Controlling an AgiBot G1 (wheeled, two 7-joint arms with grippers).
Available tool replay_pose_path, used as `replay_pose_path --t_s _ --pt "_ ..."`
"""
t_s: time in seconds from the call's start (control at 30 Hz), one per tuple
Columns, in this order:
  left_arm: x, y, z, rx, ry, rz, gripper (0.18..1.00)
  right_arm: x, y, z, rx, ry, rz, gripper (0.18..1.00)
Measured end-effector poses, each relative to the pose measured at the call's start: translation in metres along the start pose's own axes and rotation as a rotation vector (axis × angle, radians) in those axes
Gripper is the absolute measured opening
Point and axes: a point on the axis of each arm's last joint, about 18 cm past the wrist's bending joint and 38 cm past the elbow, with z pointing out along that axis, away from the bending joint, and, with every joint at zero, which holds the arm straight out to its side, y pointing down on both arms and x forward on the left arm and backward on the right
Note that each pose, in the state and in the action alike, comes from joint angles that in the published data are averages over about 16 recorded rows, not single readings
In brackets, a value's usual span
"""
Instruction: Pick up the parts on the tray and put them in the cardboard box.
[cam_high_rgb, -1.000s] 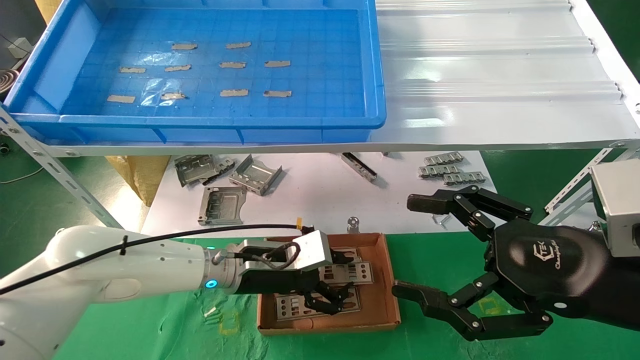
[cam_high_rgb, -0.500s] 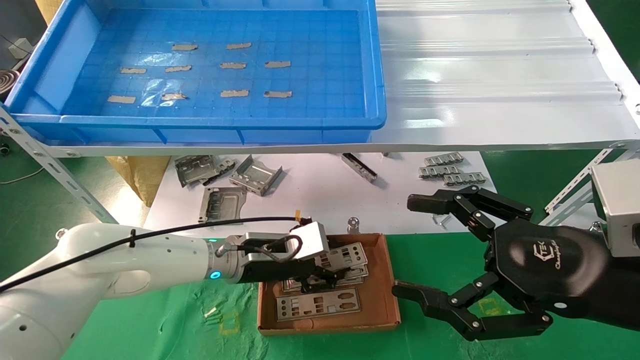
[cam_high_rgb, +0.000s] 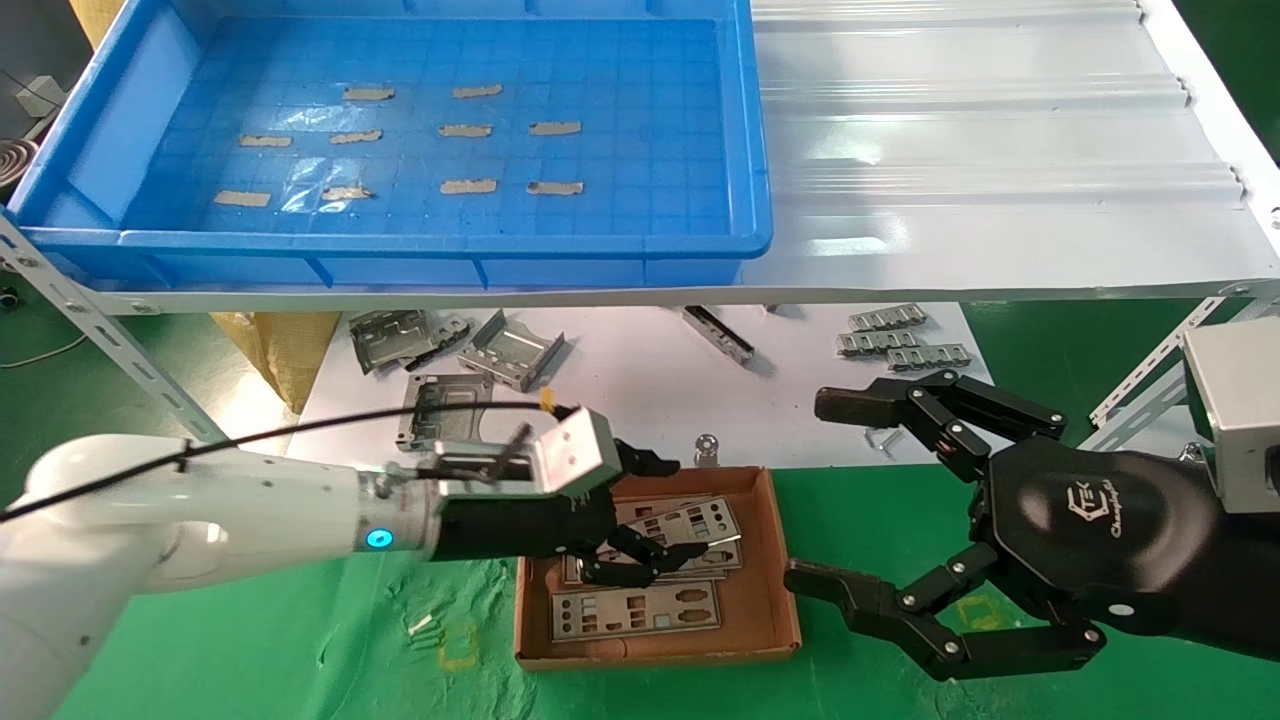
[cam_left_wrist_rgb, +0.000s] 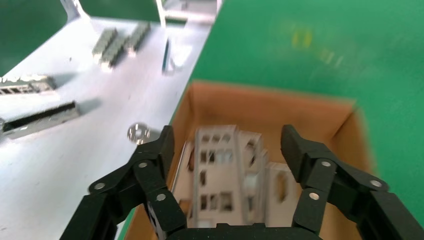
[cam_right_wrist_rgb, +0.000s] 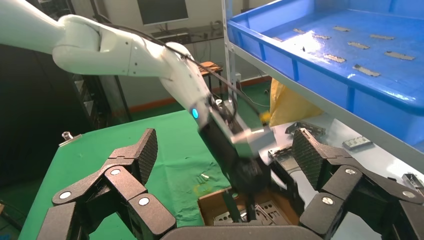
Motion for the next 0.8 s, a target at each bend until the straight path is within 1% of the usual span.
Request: replay_pose_path --t_s 0.1,0.2,0.3,0.37,0.5,0.7,0.8 --pt "0.003 -0.006 -0.013 0.068 0.02 -0.062 0.749 0.0 0.0 0.0 0.0 0.0 0.0 1.0" --pt "0.005 -0.011 -0.025 0.133 0.038 -0.113 0.8 0.0 0.0 0.0 0.0 0.0 0.0 1.0" --pt "0.008 -0.014 -0.035 0.183 0.052 -0.151 0.859 0.0 0.0 0.0 0.0 0.0 0.0 1.0" --pt "0.008 -0.015 -0.038 0.202 0.057 -0.166 0.882 0.0 0.0 0.0 0.0 0.0 0.0 1.0" --pt "0.009 -0.016 -0.043 0.224 0.059 -0.18 0.939 0.0 0.0 0.0 0.0 0.0 0.0 1.0" --pt "0.009 -0.017 -0.05 0.233 0.053 -0.177 0.982 0.0 0.0 0.0 0.0 0.0 0.0 1.0" --pt "0.009 -0.018 -0.055 0.24 0.048 -0.174 0.99 0.0 0.0 0.0 0.0 0.0 0.0 1.0"
